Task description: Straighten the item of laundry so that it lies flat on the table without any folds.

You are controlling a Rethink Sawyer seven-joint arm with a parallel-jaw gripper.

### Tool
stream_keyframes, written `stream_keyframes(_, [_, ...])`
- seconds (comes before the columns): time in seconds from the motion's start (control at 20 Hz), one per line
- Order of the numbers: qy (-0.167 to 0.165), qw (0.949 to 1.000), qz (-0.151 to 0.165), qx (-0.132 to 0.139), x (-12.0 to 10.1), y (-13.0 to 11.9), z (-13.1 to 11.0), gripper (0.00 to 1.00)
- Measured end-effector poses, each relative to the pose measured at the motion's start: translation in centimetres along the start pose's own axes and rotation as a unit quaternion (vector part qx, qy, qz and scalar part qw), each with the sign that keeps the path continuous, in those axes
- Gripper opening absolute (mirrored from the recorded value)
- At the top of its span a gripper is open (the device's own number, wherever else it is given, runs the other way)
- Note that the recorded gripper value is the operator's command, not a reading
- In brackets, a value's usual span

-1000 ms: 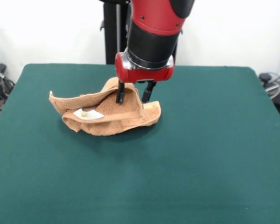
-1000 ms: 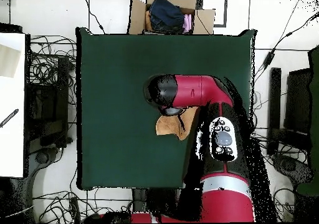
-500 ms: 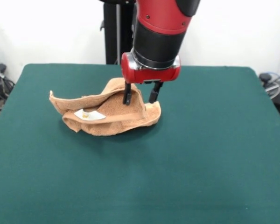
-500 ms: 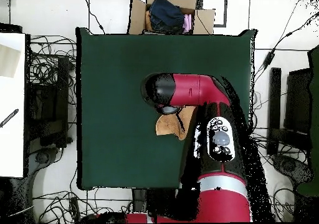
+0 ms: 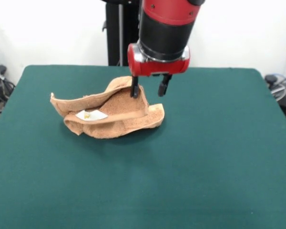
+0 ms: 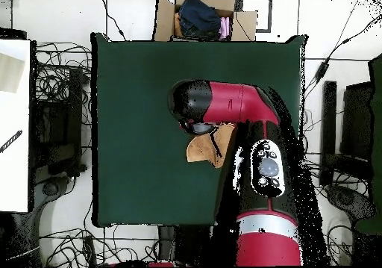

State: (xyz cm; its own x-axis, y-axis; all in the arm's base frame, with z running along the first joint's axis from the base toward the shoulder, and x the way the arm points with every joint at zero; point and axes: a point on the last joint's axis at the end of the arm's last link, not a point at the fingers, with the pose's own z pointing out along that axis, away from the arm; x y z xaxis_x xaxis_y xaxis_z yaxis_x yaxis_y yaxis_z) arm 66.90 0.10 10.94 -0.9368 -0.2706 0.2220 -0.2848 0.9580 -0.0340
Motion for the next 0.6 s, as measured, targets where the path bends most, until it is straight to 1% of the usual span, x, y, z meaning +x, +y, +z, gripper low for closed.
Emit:
stream_keyframes(0.05, [0.004, 1.0, 0.001, -0.002, 0.1, 0.0, -0.5, 1.0])
stream_keyframes(0.1, [0.012, 0.9999, 0.005, -0.007, 0.4, 0.0, -1.7, 1.0])
stream_keyframes(0.2, [0.016, 0.9998, 0.007, -0.01, 0.5, 0.0, -2.4, 1.0])
stream_keyframes(0.25, [0.019, 0.9997, 0.009, -0.012, 0.6, -0.1, -3.4, 1.0])
stream_keyframes(0.45, [0.022, 0.9996, 0.013, -0.012, 0.7, -0.5, -6.0, 1.0])
stream_keyframes(0.6, [0.018, 0.9997, 0.015, -0.009, 0.7, -0.7, -7.5, 1.0])
